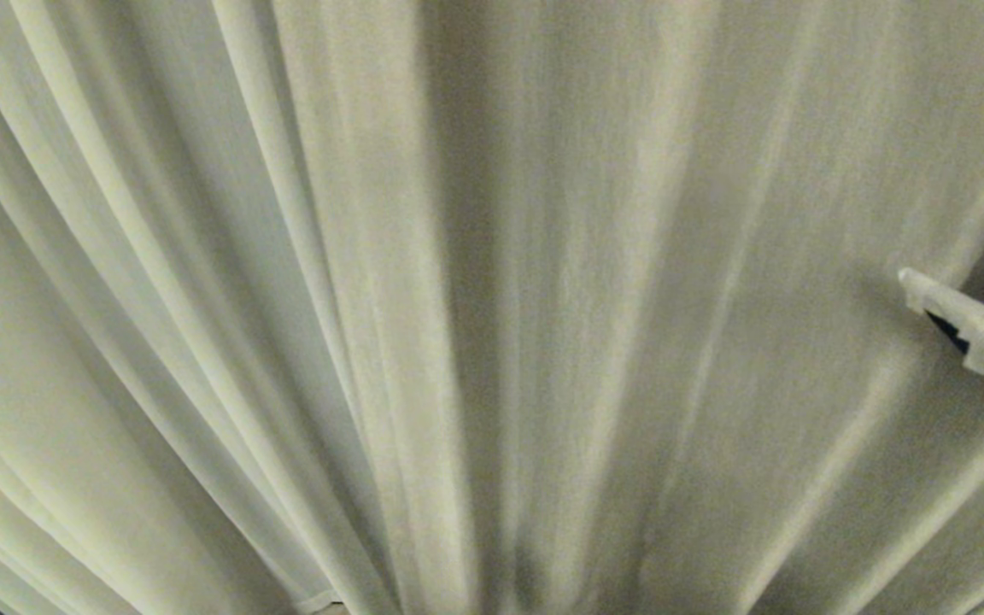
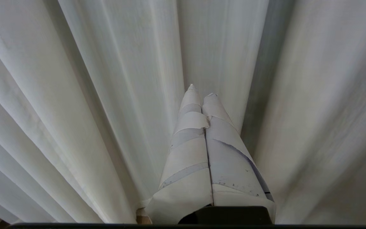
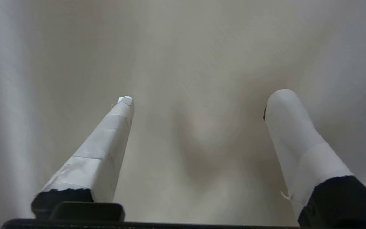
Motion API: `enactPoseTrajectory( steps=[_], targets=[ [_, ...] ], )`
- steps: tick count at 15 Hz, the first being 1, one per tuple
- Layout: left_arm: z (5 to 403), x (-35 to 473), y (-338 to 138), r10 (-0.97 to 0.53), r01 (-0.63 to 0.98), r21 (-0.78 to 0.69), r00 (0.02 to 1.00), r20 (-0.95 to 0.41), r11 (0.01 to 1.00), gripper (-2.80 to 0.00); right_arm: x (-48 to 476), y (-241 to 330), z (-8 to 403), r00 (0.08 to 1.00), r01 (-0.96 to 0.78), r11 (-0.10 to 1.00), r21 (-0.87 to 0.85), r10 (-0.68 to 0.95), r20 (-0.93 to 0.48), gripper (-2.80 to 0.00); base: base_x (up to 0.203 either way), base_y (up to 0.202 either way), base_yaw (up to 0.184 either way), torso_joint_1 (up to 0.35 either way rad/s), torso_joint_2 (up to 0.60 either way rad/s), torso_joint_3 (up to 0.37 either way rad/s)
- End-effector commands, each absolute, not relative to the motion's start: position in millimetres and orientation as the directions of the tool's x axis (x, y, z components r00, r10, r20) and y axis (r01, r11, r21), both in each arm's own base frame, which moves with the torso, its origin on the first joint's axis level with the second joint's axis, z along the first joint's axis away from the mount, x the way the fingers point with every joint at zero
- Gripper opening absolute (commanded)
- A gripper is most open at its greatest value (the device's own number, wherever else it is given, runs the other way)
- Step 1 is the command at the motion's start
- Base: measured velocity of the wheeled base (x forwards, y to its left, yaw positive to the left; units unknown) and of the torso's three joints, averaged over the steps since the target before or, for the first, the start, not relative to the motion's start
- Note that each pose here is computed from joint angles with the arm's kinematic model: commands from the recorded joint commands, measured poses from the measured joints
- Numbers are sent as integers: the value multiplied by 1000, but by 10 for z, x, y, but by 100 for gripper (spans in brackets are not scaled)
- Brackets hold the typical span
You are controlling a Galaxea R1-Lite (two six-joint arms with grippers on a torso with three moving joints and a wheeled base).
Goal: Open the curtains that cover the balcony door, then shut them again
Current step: Close the outer curtains on both sides
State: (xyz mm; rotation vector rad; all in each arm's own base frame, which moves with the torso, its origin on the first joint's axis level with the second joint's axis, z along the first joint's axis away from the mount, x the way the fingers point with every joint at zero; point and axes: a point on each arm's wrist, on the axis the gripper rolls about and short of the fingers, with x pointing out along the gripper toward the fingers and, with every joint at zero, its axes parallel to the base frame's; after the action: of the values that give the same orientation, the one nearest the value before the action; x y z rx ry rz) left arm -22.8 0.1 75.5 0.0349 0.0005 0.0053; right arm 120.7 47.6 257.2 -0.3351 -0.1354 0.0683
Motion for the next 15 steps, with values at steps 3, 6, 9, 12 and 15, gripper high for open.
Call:
enactPoseTrajectory(
  steps=[3,6,9,12,15],
  targets=[
    [755,-228,1,6,-6,35,1000,0,999,-280,767,79,2276,994,106,953,-283,-97,45,0,0,0,0,0,0,0],
    [755,-228,0,8,-8,35,1000,0,999,-280,710,26,2086,990,138,952,-274,-144,1,0,0,0,0,0,0,0],
    [755,-227,1,7,-7,35,1000,-1,999,-280,692,-5,1986,983,172,946,-276,-183,-12,-280,0,0,0,0,0,0],
    [755,-227,1,6,-6,35,1000,-2,999,-280,668,-17,1901,980,181,943,-280,-197,-31,-280,0,0,0,0,0,0],
    [755,-228,0,7,-7,35,1000,0,999,-280,534,-28,1725,979,186,950,-249,-201,-35,-280,0,0,0,0,0,0]
  ],
)
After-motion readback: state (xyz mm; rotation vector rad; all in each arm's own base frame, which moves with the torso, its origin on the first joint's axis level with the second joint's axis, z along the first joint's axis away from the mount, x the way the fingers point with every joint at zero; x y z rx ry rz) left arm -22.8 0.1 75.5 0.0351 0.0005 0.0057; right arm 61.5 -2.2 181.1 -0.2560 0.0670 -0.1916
